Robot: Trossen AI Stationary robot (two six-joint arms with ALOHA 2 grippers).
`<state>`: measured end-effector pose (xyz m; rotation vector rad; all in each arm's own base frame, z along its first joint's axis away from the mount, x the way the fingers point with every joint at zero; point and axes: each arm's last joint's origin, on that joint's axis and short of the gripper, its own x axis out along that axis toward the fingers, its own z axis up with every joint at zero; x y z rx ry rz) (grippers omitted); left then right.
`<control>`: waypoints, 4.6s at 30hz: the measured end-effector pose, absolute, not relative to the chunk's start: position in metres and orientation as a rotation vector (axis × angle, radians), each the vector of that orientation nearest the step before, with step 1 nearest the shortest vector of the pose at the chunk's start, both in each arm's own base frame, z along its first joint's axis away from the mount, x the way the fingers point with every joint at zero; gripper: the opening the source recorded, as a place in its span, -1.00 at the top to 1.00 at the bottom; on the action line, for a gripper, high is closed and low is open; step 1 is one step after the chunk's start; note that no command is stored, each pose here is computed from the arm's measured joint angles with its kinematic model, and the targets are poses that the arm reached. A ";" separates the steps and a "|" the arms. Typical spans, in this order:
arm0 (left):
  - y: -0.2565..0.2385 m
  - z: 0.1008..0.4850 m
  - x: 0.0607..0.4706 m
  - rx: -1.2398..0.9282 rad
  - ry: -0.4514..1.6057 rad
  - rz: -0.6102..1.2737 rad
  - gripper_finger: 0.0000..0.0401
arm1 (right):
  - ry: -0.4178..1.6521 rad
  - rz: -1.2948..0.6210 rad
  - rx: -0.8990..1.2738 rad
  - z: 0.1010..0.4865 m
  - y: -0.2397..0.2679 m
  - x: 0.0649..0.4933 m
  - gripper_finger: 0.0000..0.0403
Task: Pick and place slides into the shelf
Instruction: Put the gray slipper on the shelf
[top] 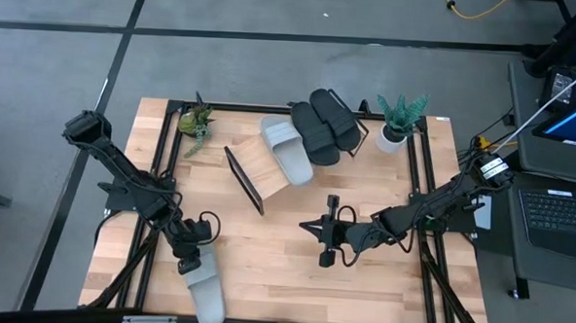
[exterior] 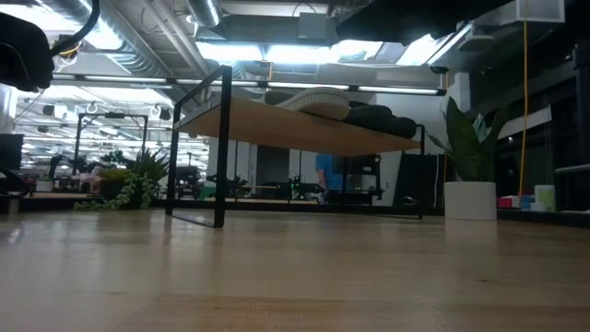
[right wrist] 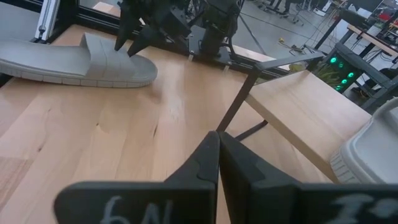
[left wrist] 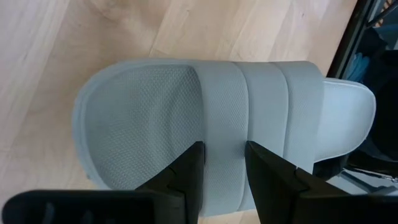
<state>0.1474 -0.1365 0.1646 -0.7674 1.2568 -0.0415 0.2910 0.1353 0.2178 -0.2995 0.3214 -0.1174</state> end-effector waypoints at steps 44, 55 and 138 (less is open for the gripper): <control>-0.141 0.158 0.150 -0.849 1.183 -0.177 0.45 | 0.321 -0.072 -0.246 0.217 0.137 0.291 0.93; -0.139 0.146 0.145 -0.953 1.171 -0.271 0.45 | 0.321 -0.072 -0.247 0.217 0.137 0.291 0.93; -0.114 0.205 0.178 -1.081 0.229 -0.062 1.00 | 0.769 0.351 -0.925 0.262 0.197 0.322 0.87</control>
